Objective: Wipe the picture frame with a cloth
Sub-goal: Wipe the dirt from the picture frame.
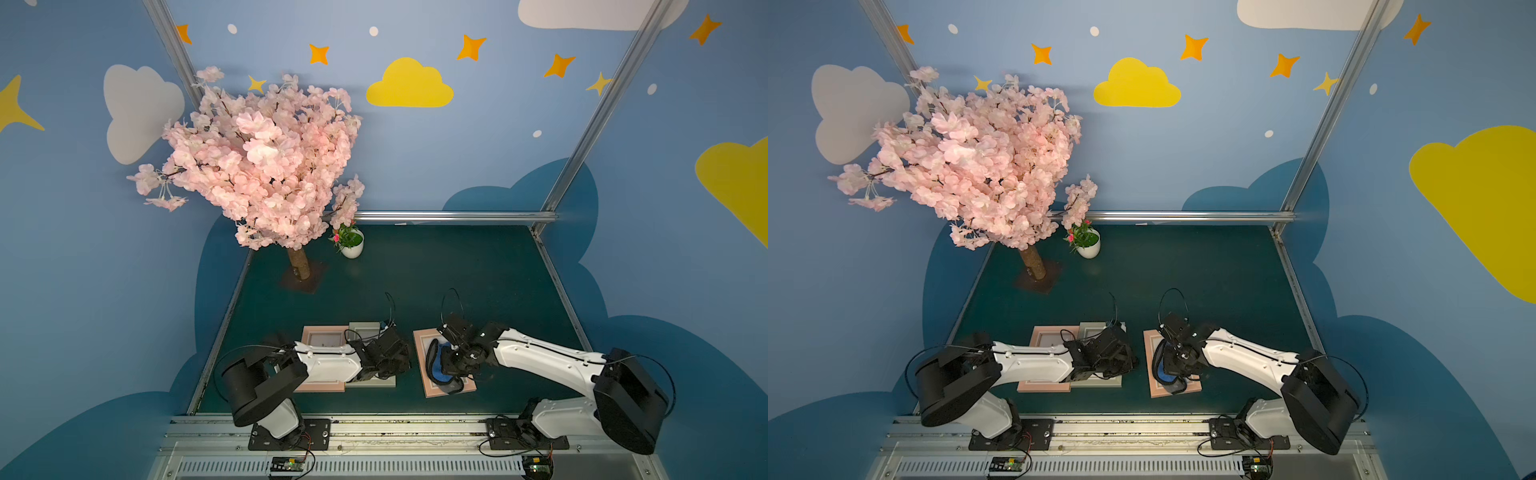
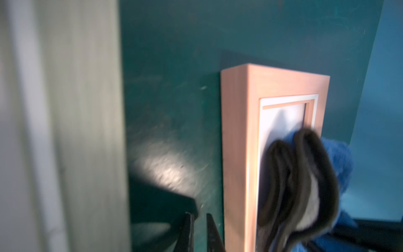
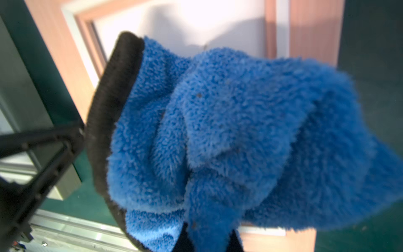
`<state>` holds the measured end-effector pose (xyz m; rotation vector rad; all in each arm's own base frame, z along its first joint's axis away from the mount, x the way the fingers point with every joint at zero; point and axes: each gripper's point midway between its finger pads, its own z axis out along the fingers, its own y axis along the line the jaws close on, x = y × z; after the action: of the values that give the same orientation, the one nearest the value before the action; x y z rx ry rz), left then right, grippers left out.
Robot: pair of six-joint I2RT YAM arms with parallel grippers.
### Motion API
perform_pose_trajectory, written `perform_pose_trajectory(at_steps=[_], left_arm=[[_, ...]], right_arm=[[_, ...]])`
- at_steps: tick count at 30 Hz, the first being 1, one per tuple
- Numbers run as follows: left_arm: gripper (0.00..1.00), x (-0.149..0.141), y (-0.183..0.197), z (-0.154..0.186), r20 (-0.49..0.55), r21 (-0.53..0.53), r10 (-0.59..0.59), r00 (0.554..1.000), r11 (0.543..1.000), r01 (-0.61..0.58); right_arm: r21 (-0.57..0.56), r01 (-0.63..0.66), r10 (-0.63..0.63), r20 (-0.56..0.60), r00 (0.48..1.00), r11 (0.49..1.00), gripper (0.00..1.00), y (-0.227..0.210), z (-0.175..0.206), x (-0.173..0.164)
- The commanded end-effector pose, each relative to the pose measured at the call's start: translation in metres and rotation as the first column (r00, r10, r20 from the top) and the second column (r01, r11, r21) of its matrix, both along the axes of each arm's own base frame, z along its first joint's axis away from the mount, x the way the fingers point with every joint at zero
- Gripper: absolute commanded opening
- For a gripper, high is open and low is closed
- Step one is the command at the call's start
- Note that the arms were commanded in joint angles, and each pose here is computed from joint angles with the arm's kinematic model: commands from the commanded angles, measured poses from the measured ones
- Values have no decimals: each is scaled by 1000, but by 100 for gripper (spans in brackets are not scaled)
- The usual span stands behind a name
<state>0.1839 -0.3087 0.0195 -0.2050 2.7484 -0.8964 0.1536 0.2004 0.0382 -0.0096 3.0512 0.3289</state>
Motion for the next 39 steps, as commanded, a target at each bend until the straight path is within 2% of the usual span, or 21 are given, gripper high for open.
perform_pose_trajectory(at_steps=[1, 9, 16, 26, 34, 36, 39], left_arm=[[21, -4, 4, 3, -4, -15, -1, 1000, 1000, 1], [31, -3, -12, 15, 25, -99, -25, 999, 995, 27], [35, -5, -27, 18, 36, -143, -50, 998, 988, 54], [32, -11, -34, -5, 3, -80, -74, 997, 994, 74], [26, -12, -17, -16, -14, 67, -60, 998, 996, 60], [22, -13, -18, -16, -17, 66, -62, 998, 996, 63], [22, -14, -17, -19, -26, 73, -62, 998, 995, 64]], right_arm=[[42, -24, 23, 42, 999, 999, 0, 16, 8, 24], [55, -28, 25, 69, 997, 998, 0, 32, 12, 65], [55, -21, 18, 59, 998, 998, 0, 31, 7, 67], [47, -9, 7, 37, 999, 999, 0, 11, 8, 34], [-14, -38, 38, -20, 999, 999, 0, -1, -1, -8], [-32, -43, 42, -25, 999, 999, 0, -6, 0, -19], [-53, -50, 48, -31, 998, 997, 0, -14, 3, -33]])
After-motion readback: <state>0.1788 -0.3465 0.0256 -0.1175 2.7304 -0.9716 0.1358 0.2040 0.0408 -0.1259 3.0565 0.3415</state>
